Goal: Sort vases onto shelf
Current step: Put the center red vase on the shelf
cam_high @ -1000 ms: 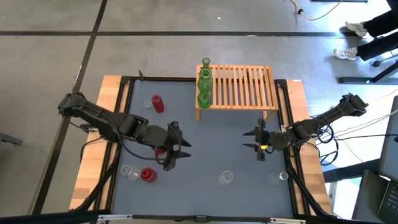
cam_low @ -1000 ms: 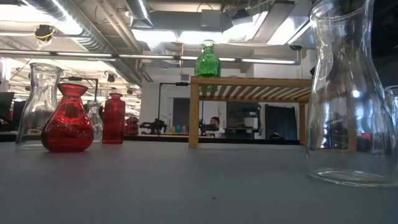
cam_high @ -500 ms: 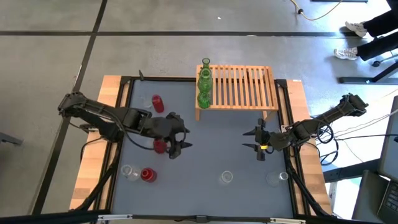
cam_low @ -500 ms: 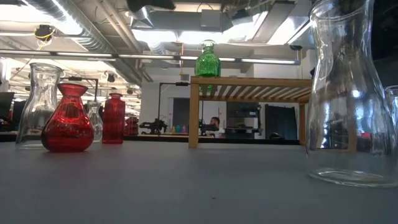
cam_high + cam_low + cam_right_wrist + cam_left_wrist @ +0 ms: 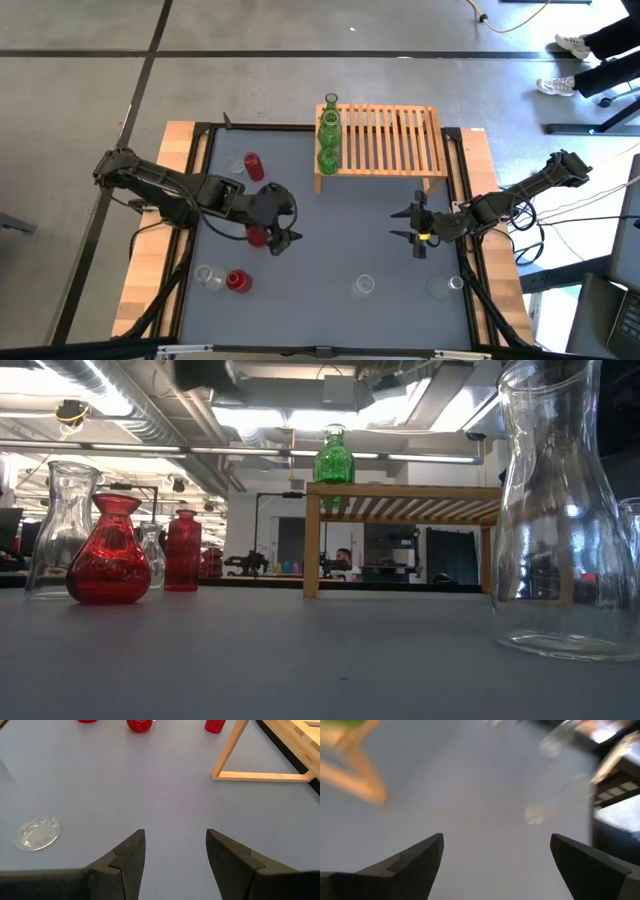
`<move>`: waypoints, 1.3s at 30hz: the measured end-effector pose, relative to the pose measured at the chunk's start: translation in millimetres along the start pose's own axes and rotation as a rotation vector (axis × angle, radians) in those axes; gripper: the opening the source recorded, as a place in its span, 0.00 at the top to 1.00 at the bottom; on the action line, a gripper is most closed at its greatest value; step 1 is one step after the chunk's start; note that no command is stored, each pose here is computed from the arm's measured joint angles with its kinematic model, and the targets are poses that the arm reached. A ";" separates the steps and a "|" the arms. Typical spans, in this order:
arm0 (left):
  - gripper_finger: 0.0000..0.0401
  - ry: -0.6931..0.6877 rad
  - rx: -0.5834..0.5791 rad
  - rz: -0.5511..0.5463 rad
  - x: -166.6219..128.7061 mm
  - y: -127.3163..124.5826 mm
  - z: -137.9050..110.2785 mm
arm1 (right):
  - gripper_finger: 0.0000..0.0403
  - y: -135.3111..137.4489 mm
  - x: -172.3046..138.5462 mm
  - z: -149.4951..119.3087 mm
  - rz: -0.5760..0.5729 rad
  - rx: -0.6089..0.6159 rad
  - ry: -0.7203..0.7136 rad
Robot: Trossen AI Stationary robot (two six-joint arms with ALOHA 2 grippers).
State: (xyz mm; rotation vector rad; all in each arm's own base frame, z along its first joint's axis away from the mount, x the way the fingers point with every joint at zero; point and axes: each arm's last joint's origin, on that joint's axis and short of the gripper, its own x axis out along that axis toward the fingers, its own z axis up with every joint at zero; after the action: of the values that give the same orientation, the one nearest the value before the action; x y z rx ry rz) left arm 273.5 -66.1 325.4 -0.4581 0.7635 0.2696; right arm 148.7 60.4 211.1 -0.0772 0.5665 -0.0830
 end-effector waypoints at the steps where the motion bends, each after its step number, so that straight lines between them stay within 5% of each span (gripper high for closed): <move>1: 0.10 0.038 -0.023 0.034 -0.2 3.2 -3.9 | 0.52 0.0 0.0 0.0 0.000 0.000 0.000; 10: 0.10 0.259 -0.200 0.307 -9.4 22.9 -31.7 | 0.52 0.0 0.0 0.1 0.000 0.003 -0.001; 39: 0.10 0.535 -0.221 0.544 42.0 30.6 -49.5 | 0.52 0.1 0.0 0.4 0.001 0.004 -0.003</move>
State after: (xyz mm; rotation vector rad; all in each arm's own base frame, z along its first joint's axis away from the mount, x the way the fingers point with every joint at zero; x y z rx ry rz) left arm 260.9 -60.8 255.0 -0.5322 1.3903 0.7630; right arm 148.8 60.5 211.4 -0.0729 0.5634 -0.0835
